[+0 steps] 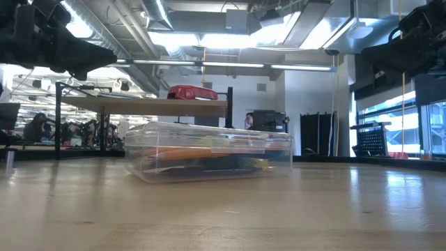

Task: Pack school essentials
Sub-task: Return to Home Position

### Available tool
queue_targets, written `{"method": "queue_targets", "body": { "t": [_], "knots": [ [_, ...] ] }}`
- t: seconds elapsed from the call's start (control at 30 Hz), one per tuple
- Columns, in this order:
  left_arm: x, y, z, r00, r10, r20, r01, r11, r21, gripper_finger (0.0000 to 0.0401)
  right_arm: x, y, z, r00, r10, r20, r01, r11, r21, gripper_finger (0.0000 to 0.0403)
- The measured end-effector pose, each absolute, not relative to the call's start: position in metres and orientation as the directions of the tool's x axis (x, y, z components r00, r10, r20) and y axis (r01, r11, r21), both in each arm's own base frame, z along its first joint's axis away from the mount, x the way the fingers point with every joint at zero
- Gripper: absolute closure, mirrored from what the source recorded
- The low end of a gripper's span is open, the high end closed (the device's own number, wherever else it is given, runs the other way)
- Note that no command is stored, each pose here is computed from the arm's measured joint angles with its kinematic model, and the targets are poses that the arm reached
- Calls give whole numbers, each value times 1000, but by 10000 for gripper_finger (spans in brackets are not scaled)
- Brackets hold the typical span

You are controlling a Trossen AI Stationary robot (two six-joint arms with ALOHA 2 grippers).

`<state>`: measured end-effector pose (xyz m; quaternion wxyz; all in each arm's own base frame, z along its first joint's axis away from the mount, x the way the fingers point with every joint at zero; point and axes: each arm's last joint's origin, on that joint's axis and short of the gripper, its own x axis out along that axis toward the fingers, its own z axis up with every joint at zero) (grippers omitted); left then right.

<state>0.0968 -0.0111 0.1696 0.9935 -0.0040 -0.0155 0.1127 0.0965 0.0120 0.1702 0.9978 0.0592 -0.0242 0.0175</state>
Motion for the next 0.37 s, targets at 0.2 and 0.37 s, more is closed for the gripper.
{"method": "queue_targets", "body": {
  "t": [0.2, 0.37],
  "knots": [
    [97, -11, 170, 974, 224, 30, -224, 975, -12, 313, 97, 12, 170, 998, 32, 50, -38, 992, 117, 389],
    [97, -11, 170, 974, 224, 30, -224, 975, -12, 314, 97, 12, 170, 998, 32, 50, -38, 992, 117, 389]
  ]
}}
